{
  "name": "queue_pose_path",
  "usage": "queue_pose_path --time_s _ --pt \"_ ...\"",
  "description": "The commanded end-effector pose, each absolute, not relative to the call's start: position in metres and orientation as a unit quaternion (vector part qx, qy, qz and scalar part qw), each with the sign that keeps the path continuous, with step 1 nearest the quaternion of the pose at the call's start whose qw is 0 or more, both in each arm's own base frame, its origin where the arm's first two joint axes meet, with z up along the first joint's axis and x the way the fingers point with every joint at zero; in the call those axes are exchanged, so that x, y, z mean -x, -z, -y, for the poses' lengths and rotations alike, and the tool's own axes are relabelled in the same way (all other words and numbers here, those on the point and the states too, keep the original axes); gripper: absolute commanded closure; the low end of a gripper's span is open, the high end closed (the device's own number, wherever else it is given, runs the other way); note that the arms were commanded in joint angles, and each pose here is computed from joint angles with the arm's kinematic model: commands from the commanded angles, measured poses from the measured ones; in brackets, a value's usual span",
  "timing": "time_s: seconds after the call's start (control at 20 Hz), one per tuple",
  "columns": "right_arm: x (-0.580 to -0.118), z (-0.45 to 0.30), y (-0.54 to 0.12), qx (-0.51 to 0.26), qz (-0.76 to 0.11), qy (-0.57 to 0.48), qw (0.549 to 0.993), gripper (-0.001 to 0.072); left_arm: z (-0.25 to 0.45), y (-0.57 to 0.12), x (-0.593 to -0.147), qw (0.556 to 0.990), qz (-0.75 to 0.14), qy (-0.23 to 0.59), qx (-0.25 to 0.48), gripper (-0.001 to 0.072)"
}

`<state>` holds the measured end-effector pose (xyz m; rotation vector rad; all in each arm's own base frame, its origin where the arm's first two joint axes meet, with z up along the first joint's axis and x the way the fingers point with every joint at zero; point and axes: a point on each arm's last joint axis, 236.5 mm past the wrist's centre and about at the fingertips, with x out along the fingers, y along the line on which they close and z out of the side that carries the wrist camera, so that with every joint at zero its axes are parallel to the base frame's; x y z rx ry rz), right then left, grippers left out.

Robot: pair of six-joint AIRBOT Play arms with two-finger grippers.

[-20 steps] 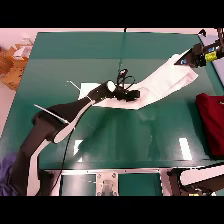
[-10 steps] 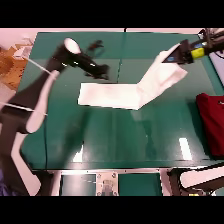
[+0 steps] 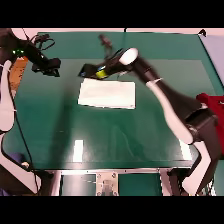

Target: Fold the shirts.

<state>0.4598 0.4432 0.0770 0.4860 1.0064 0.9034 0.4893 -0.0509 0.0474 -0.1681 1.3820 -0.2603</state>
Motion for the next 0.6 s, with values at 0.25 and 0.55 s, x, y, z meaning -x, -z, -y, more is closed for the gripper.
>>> queue_pose_path --time_s 0.25,0.55 --pt "-0.484 -0.337 -0.094 -0.254 -0.514 -0.373 0.73 0.0157 0.033 -0.045 -0.489 0.763 -0.632 0.125 0.048 0.0685" --pt "-0.482 -0.148 -0.012 -0.236 -0.649 -0.181 0.7 0.0157 0.033 -0.044 -0.487 0.76 -0.635 0.125 0.049 0.0685"
